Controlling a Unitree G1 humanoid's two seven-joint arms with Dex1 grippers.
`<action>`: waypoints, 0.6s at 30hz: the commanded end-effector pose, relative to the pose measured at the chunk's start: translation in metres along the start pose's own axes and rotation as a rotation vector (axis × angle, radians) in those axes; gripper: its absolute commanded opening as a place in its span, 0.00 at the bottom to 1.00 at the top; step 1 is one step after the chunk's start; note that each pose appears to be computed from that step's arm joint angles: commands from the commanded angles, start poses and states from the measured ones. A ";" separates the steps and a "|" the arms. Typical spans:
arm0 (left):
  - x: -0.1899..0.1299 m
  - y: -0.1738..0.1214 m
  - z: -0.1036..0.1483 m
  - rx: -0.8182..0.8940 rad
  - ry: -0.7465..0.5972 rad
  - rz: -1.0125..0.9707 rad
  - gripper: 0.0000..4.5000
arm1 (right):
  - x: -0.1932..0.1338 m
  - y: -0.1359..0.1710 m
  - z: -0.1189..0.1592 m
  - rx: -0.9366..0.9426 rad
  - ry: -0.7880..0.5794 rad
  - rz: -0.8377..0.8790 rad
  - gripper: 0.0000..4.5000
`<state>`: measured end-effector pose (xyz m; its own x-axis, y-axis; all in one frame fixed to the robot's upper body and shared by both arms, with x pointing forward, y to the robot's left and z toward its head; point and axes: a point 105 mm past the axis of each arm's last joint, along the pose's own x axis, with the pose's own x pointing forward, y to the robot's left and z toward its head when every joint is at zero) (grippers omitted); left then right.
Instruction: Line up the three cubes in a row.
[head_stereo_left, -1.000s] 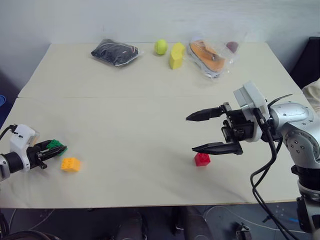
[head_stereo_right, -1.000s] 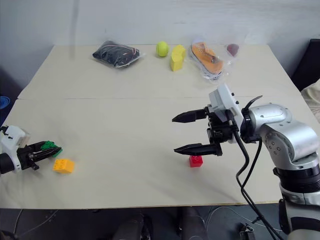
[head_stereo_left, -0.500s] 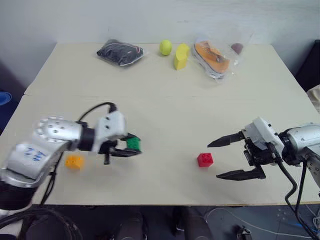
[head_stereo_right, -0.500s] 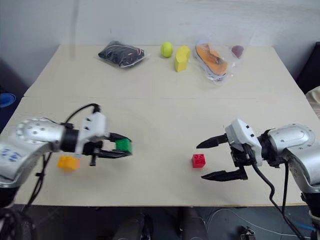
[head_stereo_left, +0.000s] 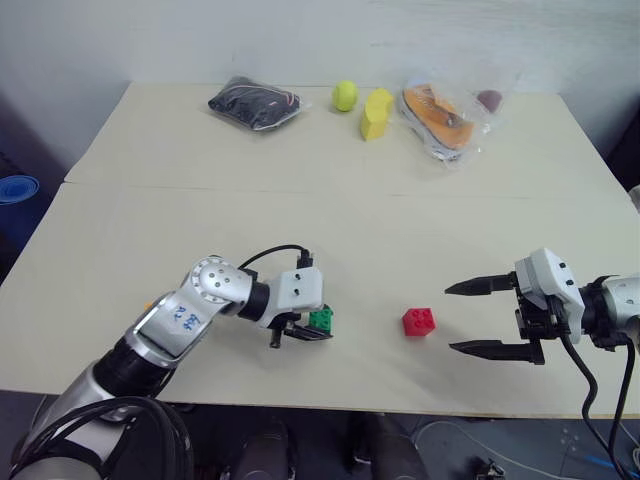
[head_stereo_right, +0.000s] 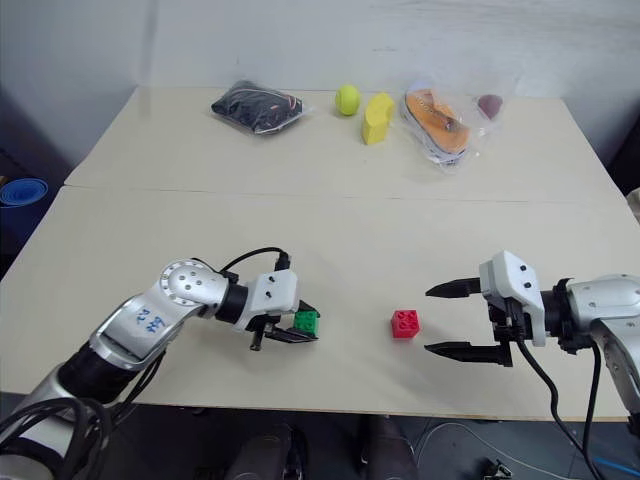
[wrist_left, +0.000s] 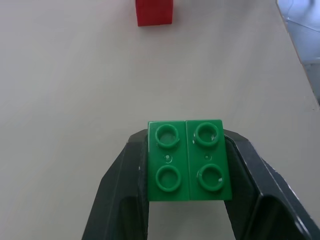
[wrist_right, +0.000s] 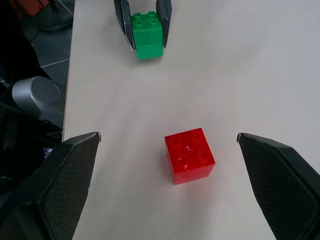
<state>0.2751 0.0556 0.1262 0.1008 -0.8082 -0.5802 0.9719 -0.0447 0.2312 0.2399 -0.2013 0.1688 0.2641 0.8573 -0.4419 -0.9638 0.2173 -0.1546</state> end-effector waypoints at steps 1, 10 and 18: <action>0.004 0.003 0.005 0.048 0.013 -0.014 0.33 | -0.005 0.000 0.005 -0.052 0.006 -0.029 1.00; 0.016 0.011 0.005 0.044 0.037 -0.043 0.33 | -0.002 -0.002 0.004 -0.045 -0.014 -0.069 1.00; 0.015 0.010 0.009 -0.029 0.023 -0.054 0.69 | 0.003 -0.005 0.005 -0.044 -0.035 -0.082 1.00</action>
<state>0.2868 0.0430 0.1140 0.0494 -0.7675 -0.6391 0.9847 -0.0697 0.1599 0.2458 -0.2025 0.1640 0.3393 0.8420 -0.4195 -0.9398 0.2843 -0.1894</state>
